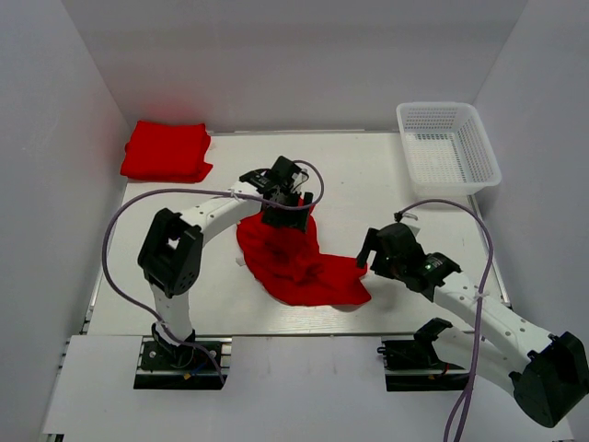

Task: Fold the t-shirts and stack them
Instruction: Flatten out the tshirt

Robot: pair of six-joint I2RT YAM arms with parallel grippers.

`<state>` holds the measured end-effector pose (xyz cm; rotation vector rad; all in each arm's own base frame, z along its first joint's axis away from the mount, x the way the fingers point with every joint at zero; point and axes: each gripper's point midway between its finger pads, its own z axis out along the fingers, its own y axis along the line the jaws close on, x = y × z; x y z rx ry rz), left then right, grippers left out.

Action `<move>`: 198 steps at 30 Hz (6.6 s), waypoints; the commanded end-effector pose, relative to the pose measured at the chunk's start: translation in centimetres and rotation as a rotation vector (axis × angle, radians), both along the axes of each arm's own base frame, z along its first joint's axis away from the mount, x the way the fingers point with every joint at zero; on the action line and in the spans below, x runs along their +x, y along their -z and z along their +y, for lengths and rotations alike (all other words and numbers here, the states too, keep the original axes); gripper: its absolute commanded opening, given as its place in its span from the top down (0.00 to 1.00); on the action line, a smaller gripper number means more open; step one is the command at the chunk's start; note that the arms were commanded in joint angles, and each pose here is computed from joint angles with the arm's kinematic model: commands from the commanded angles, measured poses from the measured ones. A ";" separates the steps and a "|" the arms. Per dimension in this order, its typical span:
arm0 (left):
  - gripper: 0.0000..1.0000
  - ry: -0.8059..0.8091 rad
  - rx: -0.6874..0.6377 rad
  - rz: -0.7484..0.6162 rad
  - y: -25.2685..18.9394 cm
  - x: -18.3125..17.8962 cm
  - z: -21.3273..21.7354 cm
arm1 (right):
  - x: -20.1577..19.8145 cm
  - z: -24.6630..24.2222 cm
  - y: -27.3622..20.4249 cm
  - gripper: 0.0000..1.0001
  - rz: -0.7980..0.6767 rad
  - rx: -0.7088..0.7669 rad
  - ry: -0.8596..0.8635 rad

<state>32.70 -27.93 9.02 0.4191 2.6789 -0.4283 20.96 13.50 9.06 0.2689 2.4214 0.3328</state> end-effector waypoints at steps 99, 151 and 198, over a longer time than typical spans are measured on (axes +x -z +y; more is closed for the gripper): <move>1.00 -0.997 0.361 -1.165 -43.6 -1.6 26.1 | 10.7 -15.0 -36.1 1.00 -0.863 -0.532 0.534; 1.00 -0.469 0.058 -0.891 -26.4 16.1 15.3 | 24.1 -10.3 -25.0 1.00 -0.602 -0.506 0.280; 0.00 -0.412 0.046 -0.416 -14.3 14.7 18.0 | 26.7 -3.3 -19.9 0.10 -0.448 -0.354 -0.165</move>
